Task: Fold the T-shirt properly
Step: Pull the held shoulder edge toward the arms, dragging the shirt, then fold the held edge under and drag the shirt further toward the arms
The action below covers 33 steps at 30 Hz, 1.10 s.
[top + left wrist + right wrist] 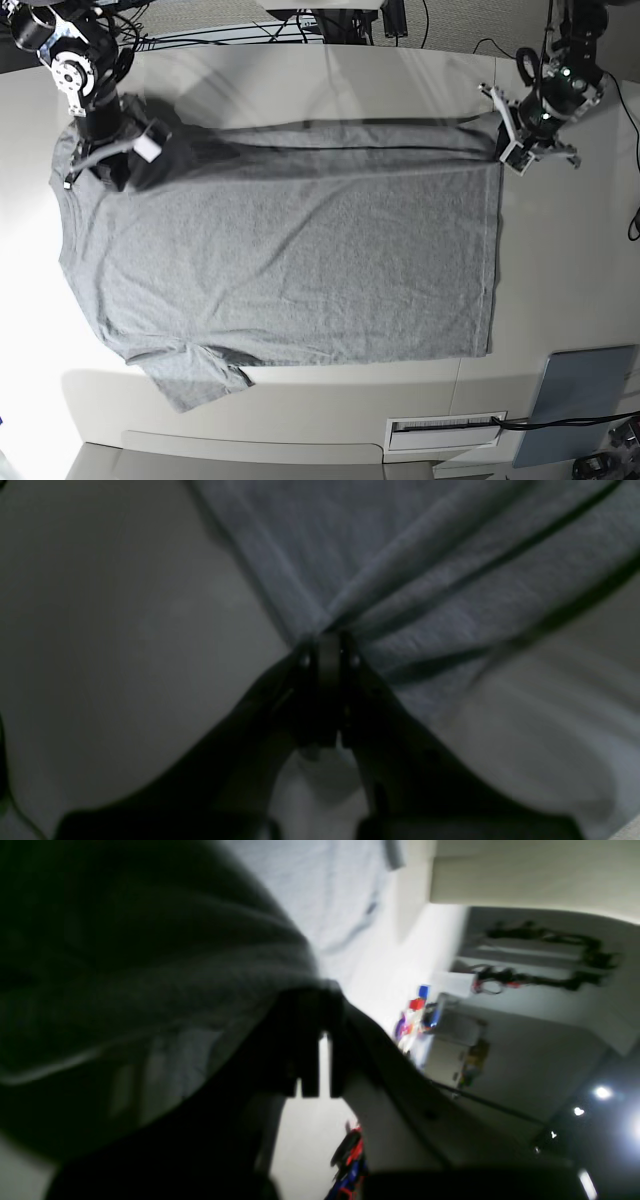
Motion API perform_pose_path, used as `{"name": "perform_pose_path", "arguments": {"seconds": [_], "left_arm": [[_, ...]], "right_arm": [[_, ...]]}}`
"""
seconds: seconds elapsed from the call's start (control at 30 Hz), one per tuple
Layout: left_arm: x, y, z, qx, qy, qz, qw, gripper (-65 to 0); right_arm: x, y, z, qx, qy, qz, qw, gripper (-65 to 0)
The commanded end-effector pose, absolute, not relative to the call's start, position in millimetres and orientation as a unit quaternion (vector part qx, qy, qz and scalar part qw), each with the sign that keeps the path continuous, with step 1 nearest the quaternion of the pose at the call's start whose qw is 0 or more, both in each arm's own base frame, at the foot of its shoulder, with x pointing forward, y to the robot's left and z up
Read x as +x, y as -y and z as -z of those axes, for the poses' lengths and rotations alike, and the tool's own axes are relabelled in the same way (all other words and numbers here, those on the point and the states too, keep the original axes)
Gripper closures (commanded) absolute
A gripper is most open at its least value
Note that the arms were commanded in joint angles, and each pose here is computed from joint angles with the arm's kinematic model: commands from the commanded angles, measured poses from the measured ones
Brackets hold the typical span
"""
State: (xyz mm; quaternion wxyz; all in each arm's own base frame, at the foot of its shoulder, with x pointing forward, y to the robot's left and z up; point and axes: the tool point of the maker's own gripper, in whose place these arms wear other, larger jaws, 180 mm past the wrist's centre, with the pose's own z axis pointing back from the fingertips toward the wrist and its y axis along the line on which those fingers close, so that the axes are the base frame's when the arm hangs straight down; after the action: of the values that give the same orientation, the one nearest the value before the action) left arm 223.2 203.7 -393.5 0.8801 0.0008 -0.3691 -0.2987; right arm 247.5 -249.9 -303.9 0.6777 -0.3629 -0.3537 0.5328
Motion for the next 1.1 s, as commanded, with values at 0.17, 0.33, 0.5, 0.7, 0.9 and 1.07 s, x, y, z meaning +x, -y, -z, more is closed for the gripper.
{"name": "perform_pose_path", "arguments": {"seconds": [0.17,0.33,0.5,0.7,0.9,1.07], "left_arm": [[254.8,-212.4,387.0,0.036,0.395,0.280,0.874,0.0],[269.8,-220.2,384.1,0.047,0.402,0.268,0.874,0.0],[277.8,-220.4,379.5,0.049,0.411,0.266,0.871,0.0],[279.1,-211.7,380.6,0.039,0.417,0.257,0.871,0.0],[285.1,-202.0,378.3,0.029,0.428,0.247,0.869,0.0],[292.4,-202.3,373.4,0.031,0.436,0.247,0.865,0.0]], "right_arm": [[264.3,242.9,287.4,-0.359,0.384,-0.536,0.661,0.0],[274.8,238.5,277.8,-0.360,0.403,-0.532,0.652,0.0],[283.9,236.1,276.3,-0.347,0.419,-0.516,0.662,0.0],[296.4,256.3,299.1,-0.343,0.407,-0.488,0.692,0.0],[313.2,269.9,306.7,-0.343,0.408,-0.457,0.712,0.0],[324.8,267.4,312.5,-0.327,0.415,-0.443,0.724,0.0]]}}
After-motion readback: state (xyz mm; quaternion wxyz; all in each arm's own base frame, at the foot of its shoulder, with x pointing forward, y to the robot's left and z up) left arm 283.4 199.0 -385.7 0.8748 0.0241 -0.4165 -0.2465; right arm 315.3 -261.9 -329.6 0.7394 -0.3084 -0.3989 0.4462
